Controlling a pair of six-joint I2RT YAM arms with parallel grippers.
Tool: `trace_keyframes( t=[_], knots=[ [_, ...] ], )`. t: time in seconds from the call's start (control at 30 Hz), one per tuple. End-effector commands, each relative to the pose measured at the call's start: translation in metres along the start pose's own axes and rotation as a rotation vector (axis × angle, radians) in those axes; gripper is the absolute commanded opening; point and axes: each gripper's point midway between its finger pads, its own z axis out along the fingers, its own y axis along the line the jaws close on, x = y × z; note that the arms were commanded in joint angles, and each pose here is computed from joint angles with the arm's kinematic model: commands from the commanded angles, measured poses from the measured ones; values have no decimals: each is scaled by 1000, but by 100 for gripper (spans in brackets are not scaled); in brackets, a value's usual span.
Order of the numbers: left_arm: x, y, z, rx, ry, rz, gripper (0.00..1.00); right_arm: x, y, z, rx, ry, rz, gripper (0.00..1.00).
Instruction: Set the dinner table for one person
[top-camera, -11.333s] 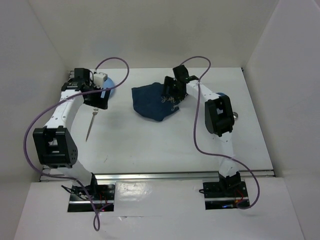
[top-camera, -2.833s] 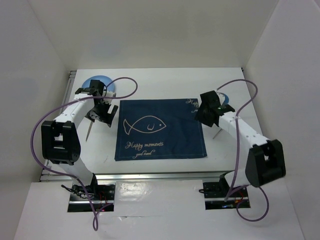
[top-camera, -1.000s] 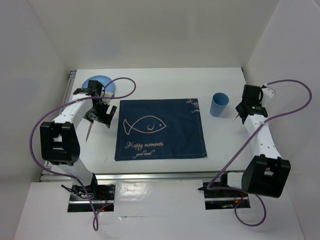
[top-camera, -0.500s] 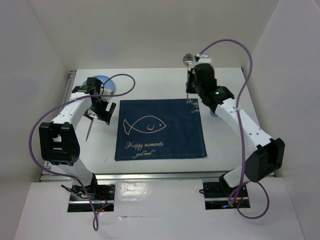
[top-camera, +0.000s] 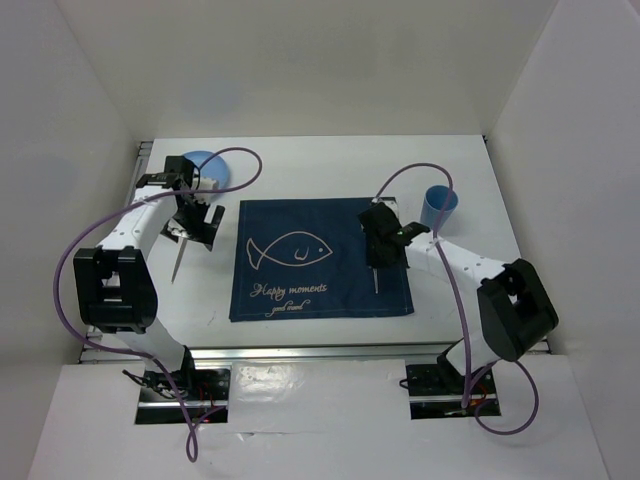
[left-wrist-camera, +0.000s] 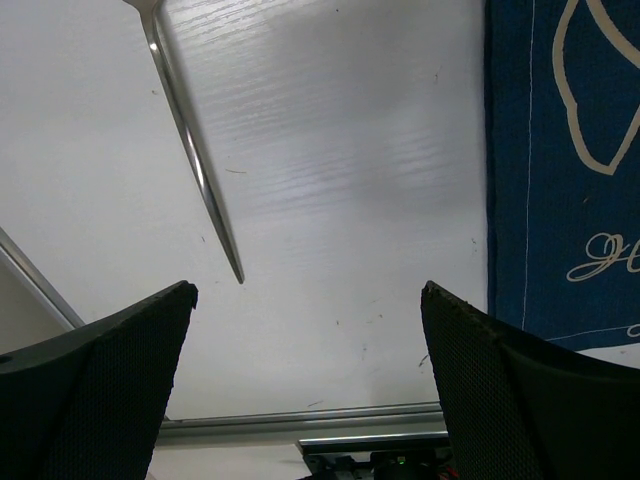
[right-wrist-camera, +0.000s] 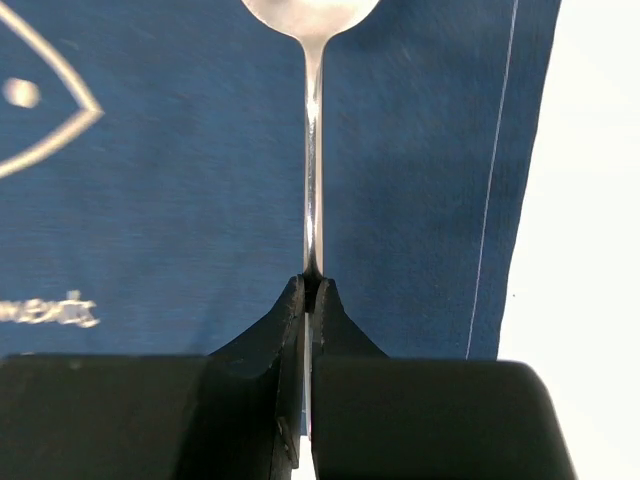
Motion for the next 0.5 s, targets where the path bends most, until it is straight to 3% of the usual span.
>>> trace_keyframes(
  t=[0.0,0.37,0.47],
  knots=[
    [-3,-2,-8,9,-18,-11,100,-5,0,13,10,-55,56,0],
    [7,-2,-2,6,12,-11,100,15,-19,51,49,11,117,0],
    [7,-2,-2,6,12,-11,100,18,-17,53,27,24,61,0]
  ],
)
